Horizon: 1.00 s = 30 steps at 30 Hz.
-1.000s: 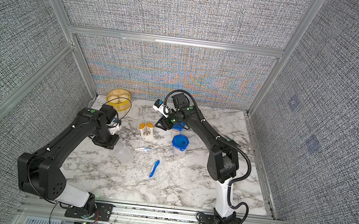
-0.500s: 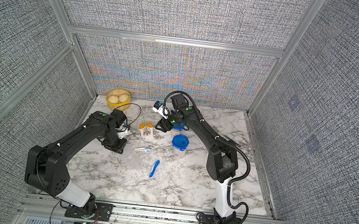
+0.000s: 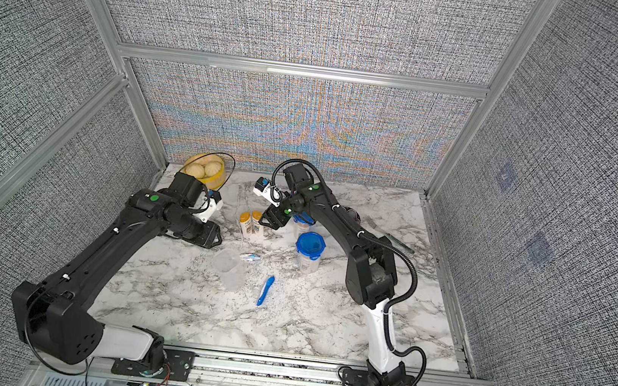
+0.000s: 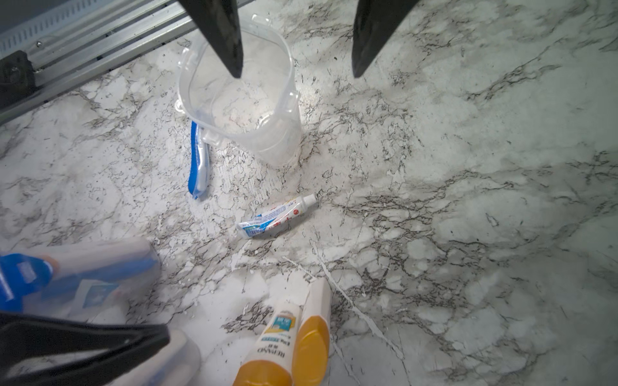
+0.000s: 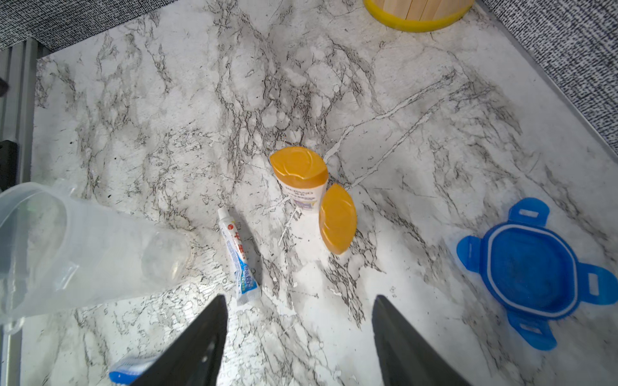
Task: Pack away toiletry kits
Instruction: Move the container to the center of the board, then pick up the toiletry item from the center of the board.
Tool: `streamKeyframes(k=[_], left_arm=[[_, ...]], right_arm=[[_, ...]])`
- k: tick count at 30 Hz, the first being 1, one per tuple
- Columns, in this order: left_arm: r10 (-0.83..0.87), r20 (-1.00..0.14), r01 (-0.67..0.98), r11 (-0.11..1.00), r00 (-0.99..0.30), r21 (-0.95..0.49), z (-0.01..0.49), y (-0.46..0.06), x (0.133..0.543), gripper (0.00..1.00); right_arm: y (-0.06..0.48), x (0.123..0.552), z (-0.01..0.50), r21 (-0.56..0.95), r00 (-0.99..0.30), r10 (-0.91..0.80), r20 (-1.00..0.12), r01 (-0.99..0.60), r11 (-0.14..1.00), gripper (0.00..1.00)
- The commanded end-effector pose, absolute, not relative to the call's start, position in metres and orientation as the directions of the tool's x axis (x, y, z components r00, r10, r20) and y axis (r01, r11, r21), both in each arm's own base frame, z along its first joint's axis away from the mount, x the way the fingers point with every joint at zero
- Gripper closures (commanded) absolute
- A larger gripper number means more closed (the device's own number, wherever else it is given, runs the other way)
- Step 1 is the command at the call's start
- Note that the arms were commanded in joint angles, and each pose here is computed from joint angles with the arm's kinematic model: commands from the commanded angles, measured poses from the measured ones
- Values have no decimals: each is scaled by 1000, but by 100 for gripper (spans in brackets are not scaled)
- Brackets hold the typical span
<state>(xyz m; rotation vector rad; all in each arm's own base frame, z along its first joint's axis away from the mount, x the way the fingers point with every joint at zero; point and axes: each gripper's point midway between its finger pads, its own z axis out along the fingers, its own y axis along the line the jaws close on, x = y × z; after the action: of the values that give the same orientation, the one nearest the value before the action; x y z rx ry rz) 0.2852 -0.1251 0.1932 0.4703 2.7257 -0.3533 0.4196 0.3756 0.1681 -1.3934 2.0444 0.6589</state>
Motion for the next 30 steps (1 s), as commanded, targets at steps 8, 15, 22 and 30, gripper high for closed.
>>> streamKeyframes(k=[8, 15, 22, 30], left_arm=[[160, -516, 246, 964, -842, -102, 199, -91, 302, 45], [43, -639, 152, 981, -768, -117, 201, -84, 315, 42], [-3, -716, 155, 976, -698, -155, 201, -89, 328, 36], [1, -731, 158, 977, -682, -146, 199, -89, 333, 36]], right_arm=[[398, 440, 152, 76, -304, -631, -714, -929, 362, 41], [409, 448, 135, 74, -305, -634, -710, -929, 364, 49], [412, 450, 125, 78, -301, -632, -715, -932, 355, 57], [412, 448, 141, 63, -279, -612, -740, -935, 349, 81]])
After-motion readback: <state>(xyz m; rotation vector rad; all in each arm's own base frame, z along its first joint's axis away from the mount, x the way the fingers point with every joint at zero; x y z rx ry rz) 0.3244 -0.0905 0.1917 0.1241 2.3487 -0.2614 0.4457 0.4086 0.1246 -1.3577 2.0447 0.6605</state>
